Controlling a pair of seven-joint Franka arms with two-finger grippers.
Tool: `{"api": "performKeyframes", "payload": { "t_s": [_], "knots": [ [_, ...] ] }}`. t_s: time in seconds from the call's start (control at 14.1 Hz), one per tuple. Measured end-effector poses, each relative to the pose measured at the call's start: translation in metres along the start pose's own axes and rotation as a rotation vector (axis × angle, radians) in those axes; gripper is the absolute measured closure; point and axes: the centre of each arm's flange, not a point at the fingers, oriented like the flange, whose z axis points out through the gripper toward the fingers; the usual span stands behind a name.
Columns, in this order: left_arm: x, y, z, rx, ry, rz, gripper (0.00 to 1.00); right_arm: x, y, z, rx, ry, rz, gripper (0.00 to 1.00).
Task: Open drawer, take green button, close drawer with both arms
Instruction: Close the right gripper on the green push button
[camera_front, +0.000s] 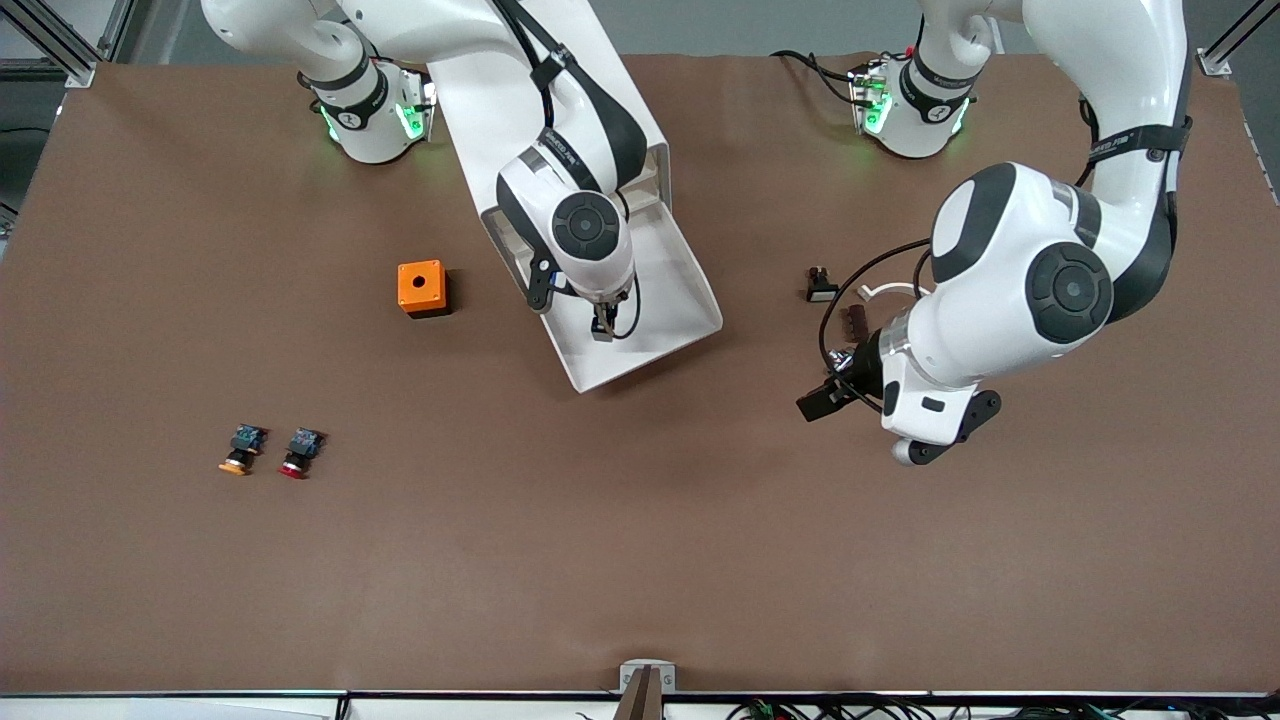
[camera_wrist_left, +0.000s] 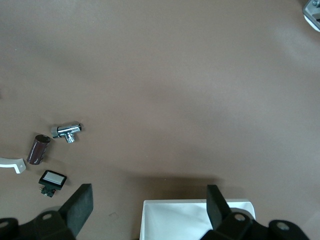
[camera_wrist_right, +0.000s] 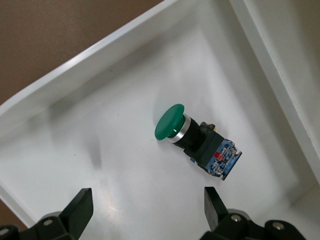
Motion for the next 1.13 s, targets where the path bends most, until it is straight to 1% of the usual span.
{"api": "performKeyframes", "payload": {
  "t_s": [0.28,0.35,0.42,0.57,0.71,0.85,1.06,1.13],
  "knots": [
    [0.005,-0.003,0.002,0.003,-0.001,-0.012,0.00,0.000,0.000,0.002,-0.006,0.000,0.012,0.01],
    [0.006,-0.003,0.006,0.009,-0.002,-0.012,0.00,-0.001,0.000,0.001,-0.004,-0.002,-0.017,0.00],
    [0.006,-0.003,0.010,0.019,-0.001,-0.009,0.00,-0.002,-0.001,-0.002,0.000,-0.007,-0.077,0.00],
    [0.004,0.001,0.019,0.032,-0.004,-0.001,0.00,-0.004,-0.002,-0.011,0.002,-0.010,-0.249,0.00],
    [-0.001,0.006,0.030,0.044,-0.010,0.009,0.00,-0.009,0.002,-0.029,-0.013,-0.004,-0.501,0.00],
    [0.001,0.009,0.040,0.045,-0.009,0.011,0.00,-0.012,0.007,-0.046,-0.028,0.003,-0.719,0.00],
    [0.004,0.008,0.043,0.044,-0.005,0.008,0.00,-0.017,0.016,-0.047,-0.030,0.051,-1.042,0.00],
    [0.004,0.008,0.043,0.044,-0.005,0.008,0.00,-0.019,0.020,-0.045,-0.033,0.059,-1.146,0.00]
  ]
}}
